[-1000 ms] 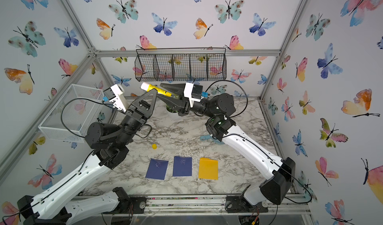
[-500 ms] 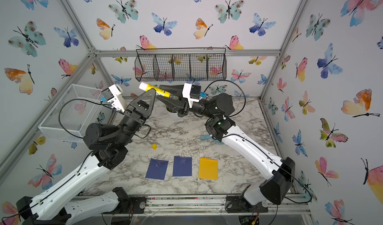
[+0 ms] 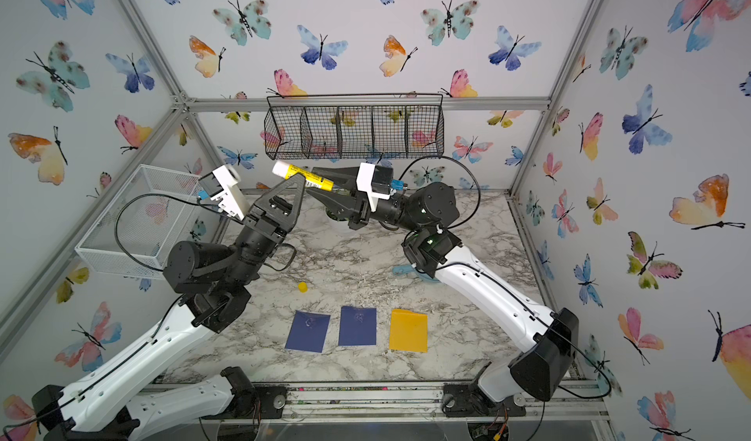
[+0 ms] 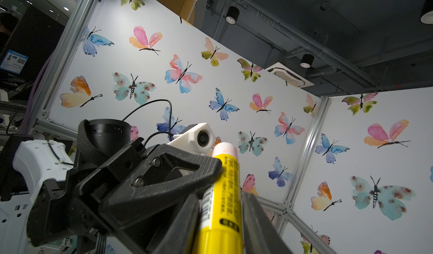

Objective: Seal the envelope with a glue stick
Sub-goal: Unscrew the glue stick, then adjust the envelope at the center of the board.

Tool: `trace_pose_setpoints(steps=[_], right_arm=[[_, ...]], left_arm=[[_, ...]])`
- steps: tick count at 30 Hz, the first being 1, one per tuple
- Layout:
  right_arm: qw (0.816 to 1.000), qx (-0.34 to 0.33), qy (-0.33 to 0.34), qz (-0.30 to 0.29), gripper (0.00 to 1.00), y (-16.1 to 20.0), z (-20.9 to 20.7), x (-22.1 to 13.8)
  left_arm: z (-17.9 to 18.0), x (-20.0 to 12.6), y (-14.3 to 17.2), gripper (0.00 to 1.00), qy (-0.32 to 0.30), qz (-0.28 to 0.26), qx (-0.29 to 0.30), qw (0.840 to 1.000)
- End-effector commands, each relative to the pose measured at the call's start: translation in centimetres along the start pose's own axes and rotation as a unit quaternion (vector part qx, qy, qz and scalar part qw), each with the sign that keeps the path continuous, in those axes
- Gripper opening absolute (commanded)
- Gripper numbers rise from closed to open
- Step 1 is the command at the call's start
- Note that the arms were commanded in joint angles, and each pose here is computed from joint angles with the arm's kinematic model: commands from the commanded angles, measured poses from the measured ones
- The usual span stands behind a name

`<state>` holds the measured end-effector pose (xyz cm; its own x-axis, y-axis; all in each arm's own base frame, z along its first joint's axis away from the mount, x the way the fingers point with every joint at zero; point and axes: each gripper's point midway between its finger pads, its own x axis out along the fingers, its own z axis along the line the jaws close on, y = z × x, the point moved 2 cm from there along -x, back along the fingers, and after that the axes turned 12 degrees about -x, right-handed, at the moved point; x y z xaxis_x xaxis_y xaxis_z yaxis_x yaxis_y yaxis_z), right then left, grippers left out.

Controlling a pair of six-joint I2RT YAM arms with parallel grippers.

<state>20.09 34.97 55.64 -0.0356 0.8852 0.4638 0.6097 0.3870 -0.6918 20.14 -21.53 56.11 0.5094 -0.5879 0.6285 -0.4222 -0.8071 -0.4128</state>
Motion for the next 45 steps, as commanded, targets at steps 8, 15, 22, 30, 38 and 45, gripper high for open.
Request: trace_pose_setpoints(steps=[8, 15, 22, 30, 38, 45], right_arm=[[1.000, 0.001, 0.003, -0.008, 0.32, -1.0, -0.6, 0.4], [1.000, 0.002, 0.009, -0.005, 0.21, -1.1, -0.7, 0.2], [0.999, 0.001, 0.032, -0.002, 0.10, -1.9, -1.0, -0.5], [0.988, -0.009, 0.116, 0.101, 0.08, -0.8, -2.2, -3.3], [0.940, 0.016, 0.169, 0.294, 0.06, 3.4, -2.7, -7.2], [0.853, 0.072, 0.173, 0.487, 0.03, 9.9, -0.6, -12.5]], left_arm=[[-0.6, 0.1, 0.0, 0.00, 0.018, 0.004, -0.001, 1.000], [-0.6, 0.3, 0.3, 0.00, 0.019, 0.010, 0.001, 1.000], [1.0, 0.0, 0.9, 0.41, -0.013, 0.019, 0.011, 1.000], [4.3, -2.3, 3.2, 0.58, -0.070, 0.066, 0.038, 0.995], [7.4, -5.2, 7.8, 0.58, -0.114, 0.210, 0.113, 0.964], [12.9, -8.0, 12.3, 0.56, -0.184, 0.348, 0.166, 0.904]])
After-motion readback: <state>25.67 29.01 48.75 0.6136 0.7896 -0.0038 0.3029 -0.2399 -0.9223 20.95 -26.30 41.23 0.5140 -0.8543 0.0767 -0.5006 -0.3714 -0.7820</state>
